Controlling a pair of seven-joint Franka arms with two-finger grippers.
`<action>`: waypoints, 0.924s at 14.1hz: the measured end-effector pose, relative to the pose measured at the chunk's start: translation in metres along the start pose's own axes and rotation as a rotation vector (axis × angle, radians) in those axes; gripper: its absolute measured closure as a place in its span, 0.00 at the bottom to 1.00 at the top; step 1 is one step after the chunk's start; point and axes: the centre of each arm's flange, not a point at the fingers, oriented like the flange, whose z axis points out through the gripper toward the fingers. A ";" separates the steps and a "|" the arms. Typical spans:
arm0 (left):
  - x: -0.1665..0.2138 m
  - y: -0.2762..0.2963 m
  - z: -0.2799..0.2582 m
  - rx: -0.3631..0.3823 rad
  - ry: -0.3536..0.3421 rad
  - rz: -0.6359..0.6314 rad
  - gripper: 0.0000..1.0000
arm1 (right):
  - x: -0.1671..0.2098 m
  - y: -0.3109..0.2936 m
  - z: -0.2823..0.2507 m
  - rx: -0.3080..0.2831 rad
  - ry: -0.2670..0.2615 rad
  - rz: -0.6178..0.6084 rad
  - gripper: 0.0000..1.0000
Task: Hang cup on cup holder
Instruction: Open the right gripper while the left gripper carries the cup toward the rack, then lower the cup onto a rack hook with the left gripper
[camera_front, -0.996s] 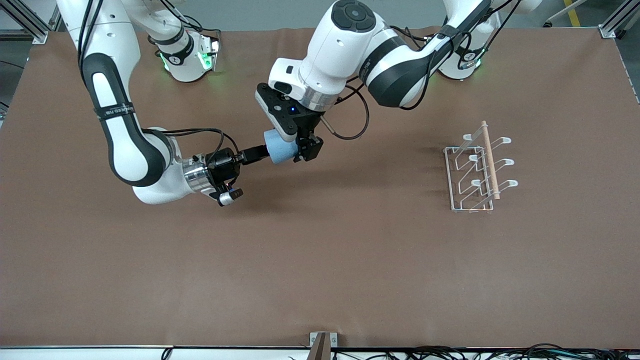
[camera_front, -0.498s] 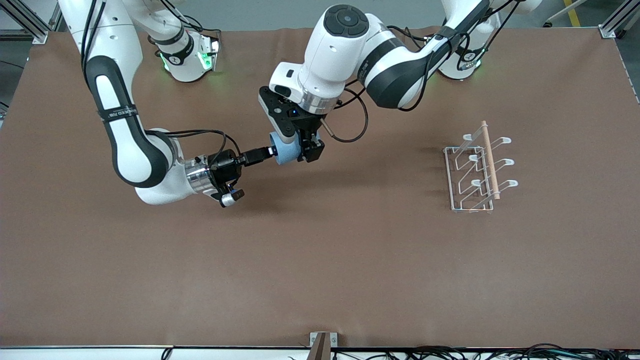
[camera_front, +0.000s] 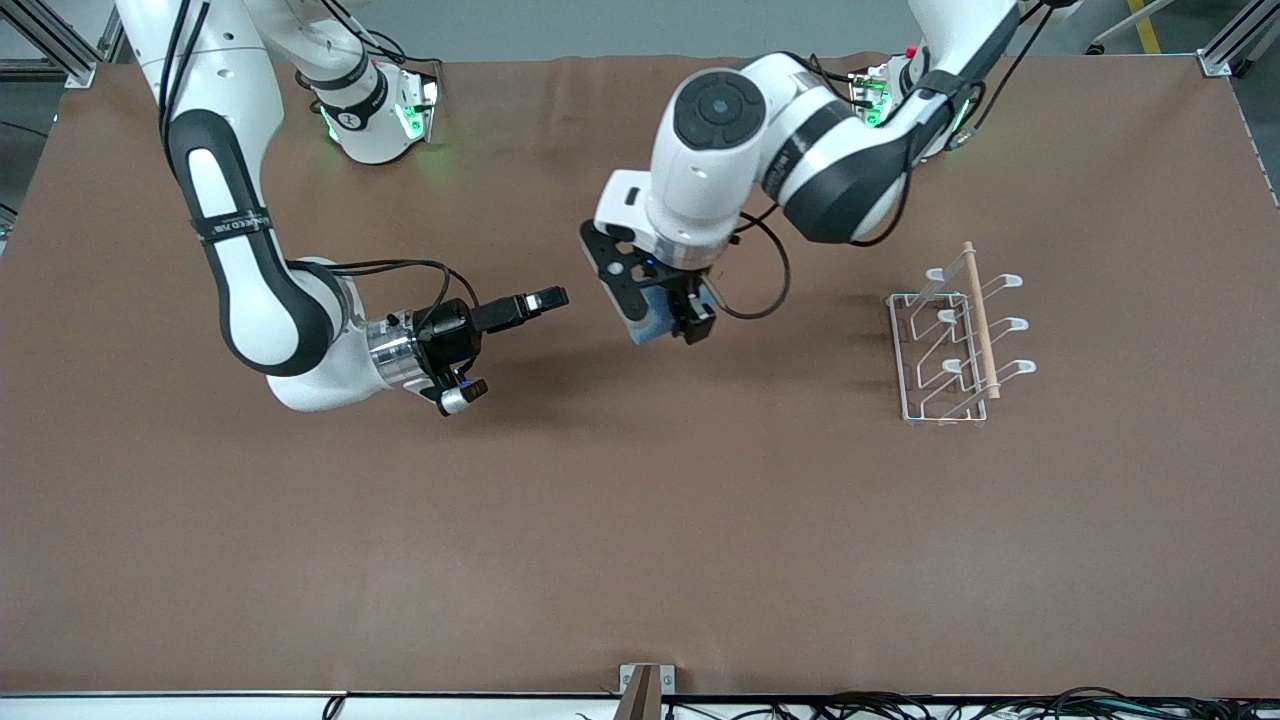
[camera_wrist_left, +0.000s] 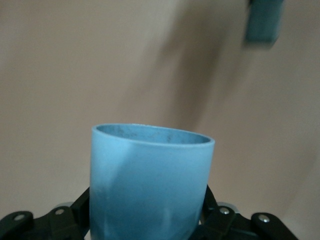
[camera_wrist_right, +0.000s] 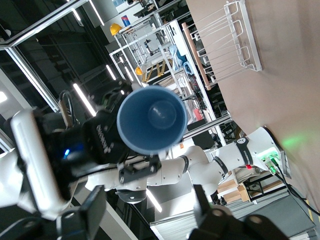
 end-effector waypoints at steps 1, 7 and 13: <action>-0.011 -0.015 0.001 0.001 -0.044 0.005 0.20 | 0.000 0.001 -0.008 -0.024 0.009 -0.002 0.04; -0.097 -0.112 -0.001 0.049 -0.351 0.107 0.20 | -0.055 -0.056 -0.077 -0.516 0.312 -0.097 0.00; -0.146 -0.122 0.011 0.179 -0.815 0.154 0.20 | -0.120 -0.113 -0.213 -0.911 0.477 -0.169 0.00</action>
